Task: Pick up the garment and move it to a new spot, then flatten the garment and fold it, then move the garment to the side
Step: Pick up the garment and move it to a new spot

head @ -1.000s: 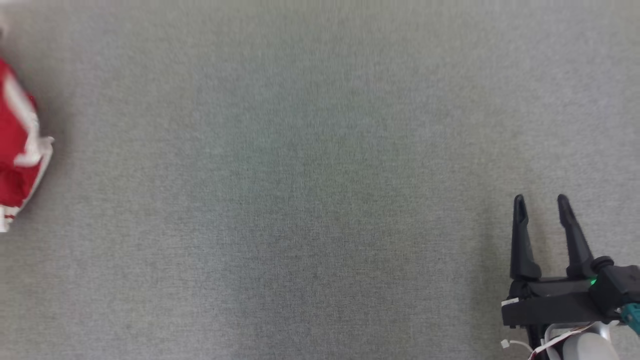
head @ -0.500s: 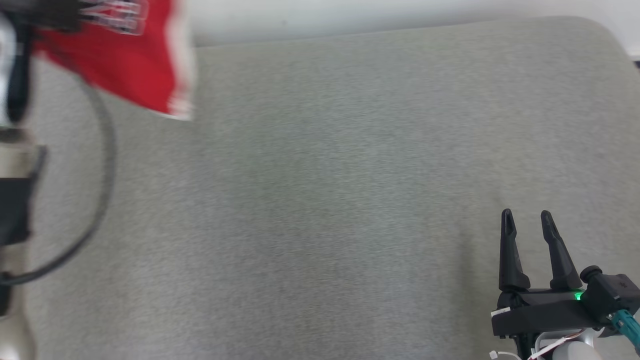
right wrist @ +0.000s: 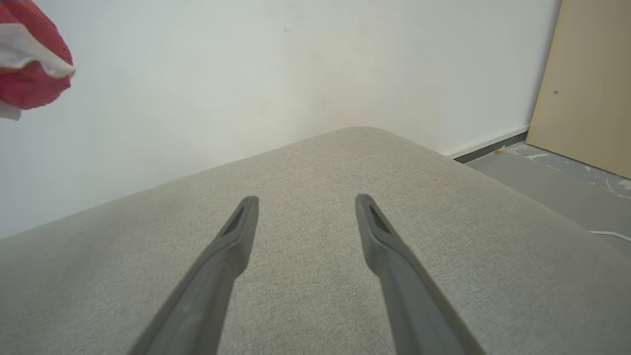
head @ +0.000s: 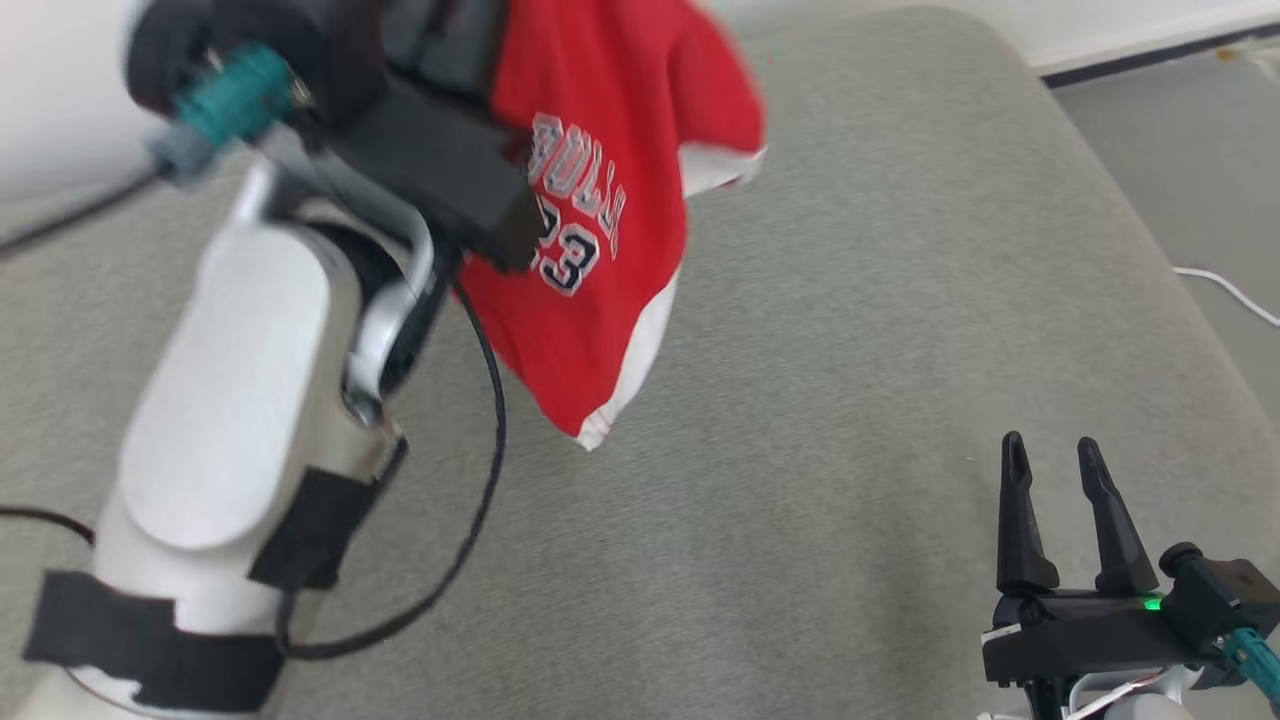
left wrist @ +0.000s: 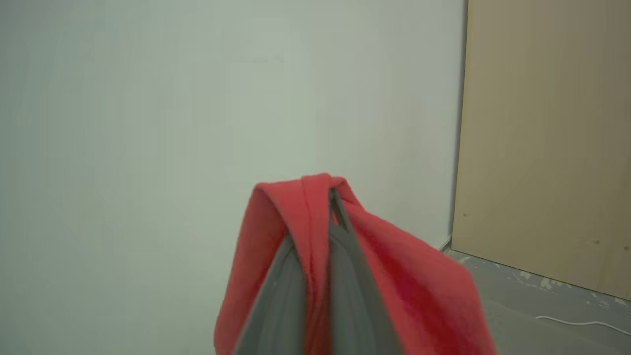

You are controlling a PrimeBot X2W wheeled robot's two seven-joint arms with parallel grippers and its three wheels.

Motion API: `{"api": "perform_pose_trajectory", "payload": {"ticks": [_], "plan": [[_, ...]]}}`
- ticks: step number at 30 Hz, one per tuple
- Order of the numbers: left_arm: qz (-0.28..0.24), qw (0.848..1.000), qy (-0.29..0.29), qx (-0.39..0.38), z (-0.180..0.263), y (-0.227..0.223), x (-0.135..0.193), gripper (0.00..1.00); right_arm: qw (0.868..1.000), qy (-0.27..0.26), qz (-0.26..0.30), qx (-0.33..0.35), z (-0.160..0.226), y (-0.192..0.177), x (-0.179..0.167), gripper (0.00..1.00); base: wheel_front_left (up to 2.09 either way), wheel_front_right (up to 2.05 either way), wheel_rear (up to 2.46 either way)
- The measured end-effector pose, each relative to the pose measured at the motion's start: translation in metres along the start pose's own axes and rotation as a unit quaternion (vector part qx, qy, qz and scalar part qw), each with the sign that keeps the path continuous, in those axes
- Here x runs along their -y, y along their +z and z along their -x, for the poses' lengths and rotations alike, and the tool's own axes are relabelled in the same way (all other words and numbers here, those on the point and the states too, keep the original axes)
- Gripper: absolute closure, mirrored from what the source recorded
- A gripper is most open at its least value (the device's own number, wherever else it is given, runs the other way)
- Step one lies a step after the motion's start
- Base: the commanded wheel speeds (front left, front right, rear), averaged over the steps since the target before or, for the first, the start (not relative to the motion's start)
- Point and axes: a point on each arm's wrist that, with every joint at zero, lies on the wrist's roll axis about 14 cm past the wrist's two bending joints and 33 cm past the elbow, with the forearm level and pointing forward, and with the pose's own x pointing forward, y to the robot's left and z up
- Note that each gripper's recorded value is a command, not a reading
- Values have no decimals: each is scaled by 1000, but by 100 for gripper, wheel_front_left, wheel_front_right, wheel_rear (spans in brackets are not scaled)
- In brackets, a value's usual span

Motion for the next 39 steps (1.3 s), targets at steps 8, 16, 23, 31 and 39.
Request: {"api": "perform_pose_trajectory", "payload": {"ticks": [8,16,23,31,39], "plan": [[84,991,11,-108,30,-107,27,100,1000,-29,7,-5,13,0,19,0,0,0,0],[139,960,50,-240,107,-205,40,100,1000,-20,6,-22,10,-12,13,0,0,0,0],[139,963,62,-221,121,-203,43,0,1000,6,4,-21,-1,-14,-4,0,0,0,0],[86,984,118,-105,112,-131,-3,0,999,40,2,-21,-5,-17,-26,0,0,0,0],[16,974,206,-95,179,-95,-61,0,995,97,-7,-15,-12,-16,-65,0,0,0,0]]}}
